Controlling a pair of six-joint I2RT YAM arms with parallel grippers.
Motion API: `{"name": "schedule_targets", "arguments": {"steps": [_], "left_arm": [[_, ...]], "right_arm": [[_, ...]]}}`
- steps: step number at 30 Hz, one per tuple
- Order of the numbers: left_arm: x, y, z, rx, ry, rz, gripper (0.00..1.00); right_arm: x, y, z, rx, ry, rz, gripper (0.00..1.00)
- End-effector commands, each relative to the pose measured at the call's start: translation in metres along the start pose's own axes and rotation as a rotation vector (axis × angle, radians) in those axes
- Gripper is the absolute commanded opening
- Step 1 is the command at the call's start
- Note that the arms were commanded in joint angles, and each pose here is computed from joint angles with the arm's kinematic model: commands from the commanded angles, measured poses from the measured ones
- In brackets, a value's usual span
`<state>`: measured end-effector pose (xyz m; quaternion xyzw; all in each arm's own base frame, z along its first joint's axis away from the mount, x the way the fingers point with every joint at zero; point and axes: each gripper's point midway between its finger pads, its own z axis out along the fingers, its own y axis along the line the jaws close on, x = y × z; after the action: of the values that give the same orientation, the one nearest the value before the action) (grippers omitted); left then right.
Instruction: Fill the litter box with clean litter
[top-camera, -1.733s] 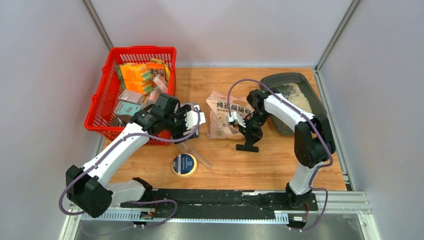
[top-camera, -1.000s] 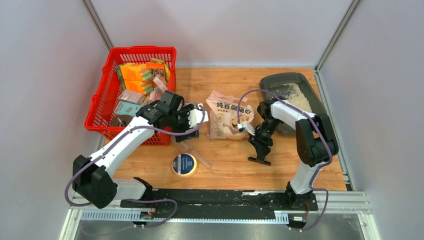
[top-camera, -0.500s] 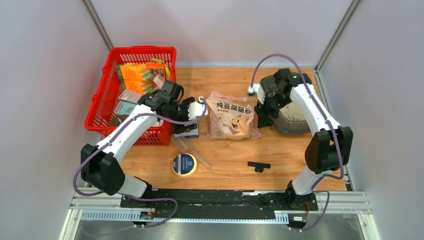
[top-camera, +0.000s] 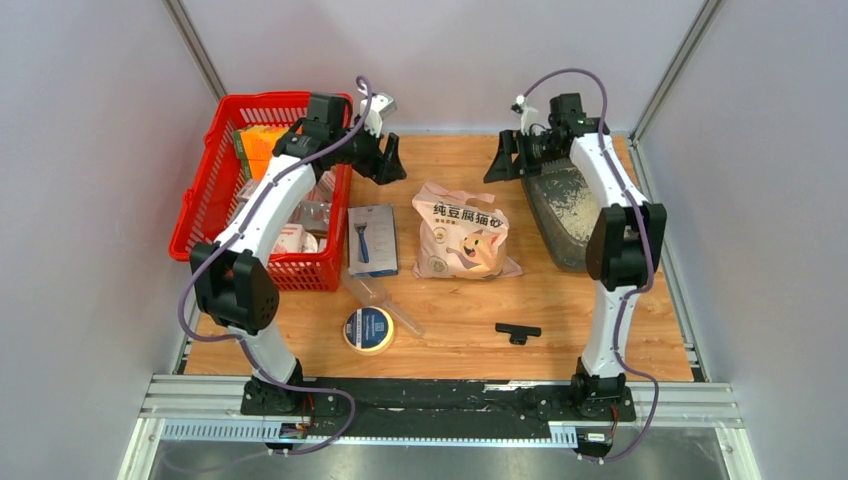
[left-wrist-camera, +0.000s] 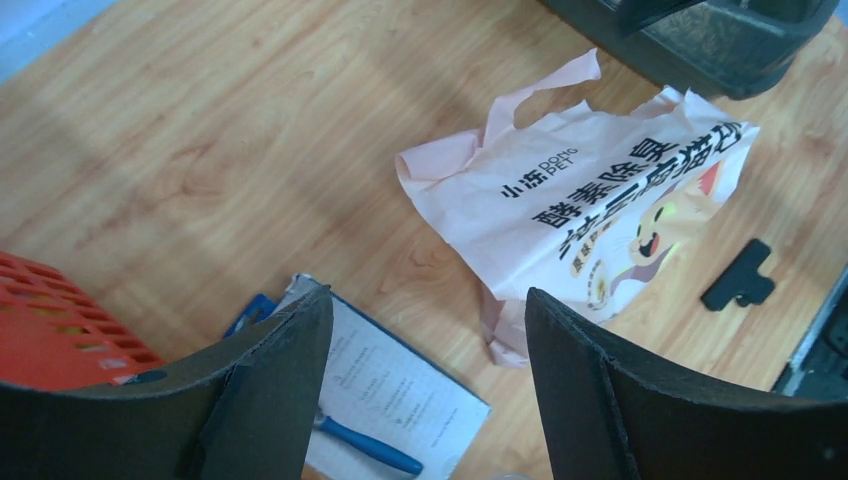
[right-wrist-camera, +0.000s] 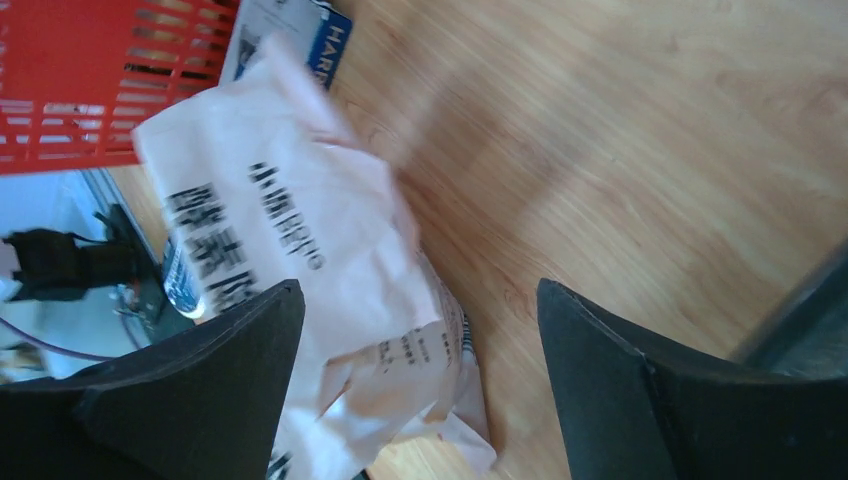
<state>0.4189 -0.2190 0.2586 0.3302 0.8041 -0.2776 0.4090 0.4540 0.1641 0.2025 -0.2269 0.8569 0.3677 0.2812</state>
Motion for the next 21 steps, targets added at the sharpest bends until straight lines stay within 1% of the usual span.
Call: {"name": "schedule_targets", "arguments": {"steps": [1,2,3,4,6,9,10,11,12,13,15,17,20,21], "left_arm": [[-0.025,-0.019,-0.019,-0.004,-0.098,-0.096,0.78],[-0.019,-0.018,-0.02,-0.018,-0.092,-0.114,0.78],[-0.022,-0.023,-0.028,-0.019,-0.108,-0.106,0.78],[-0.016,-0.025,-0.029,-0.017,-0.101,-0.111,0.78],[-0.018,-0.031,-0.039,-0.021,-0.12,-0.088,0.78],[-0.008,-0.032,-0.044,-0.037,-0.096,-0.078,0.78],[-0.003,-0.031,-0.044,-0.044,-0.082,-0.065,0.78],[-0.001,-0.031,-0.044,-0.047,-0.076,-0.064,0.78],[0.001,-0.029,-0.044,-0.052,-0.073,-0.062,0.78],[0.001,-0.028,-0.044,-0.057,-0.07,-0.06,0.78],[0.001,-0.028,-0.043,-0.054,-0.069,-0.054,0.78],[0.0,-0.026,-0.042,-0.057,-0.07,-0.056,0.78],[-0.004,-0.025,-0.04,-0.053,-0.072,-0.05,0.78],[-0.007,-0.026,-0.04,-0.046,-0.079,-0.042,0.78]], "right_arm": [[-0.005,-0.01,0.023,-0.075,-0.009,0.179,0.89],[0.001,-0.01,0.027,-0.087,0.004,0.191,0.9],[0.008,-0.011,0.031,-0.098,0.02,0.205,0.9],[0.013,-0.009,0.034,-0.116,0.031,0.212,0.88],[0.021,-0.004,0.04,-0.164,0.05,0.236,0.85],[0.028,0.009,0.05,-0.236,0.075,0.271,0.83],[0.03,0.012,0.052,-0.25,0.082,0.277,0.81],[0.031,0.02,0.056,-0.278,0.09,0.275,0.78],[0.031,0.023,0.058,-0.291,0.093,0.271,0.72],[0.035,0.024,0.06,-0.289,0.102,0.278,0.62],[0.038,0.029,0.064,-0.276,0.117,0.268,0.56],[0.044,0.029,0.063,-0.249,0.128,0.255,0.53],[0.048,0.023,0.061,-0.199,0.134,0.206,0.39],[0.045,0.022,0.058,-0.185,0.125,0.177,0.29]]}}
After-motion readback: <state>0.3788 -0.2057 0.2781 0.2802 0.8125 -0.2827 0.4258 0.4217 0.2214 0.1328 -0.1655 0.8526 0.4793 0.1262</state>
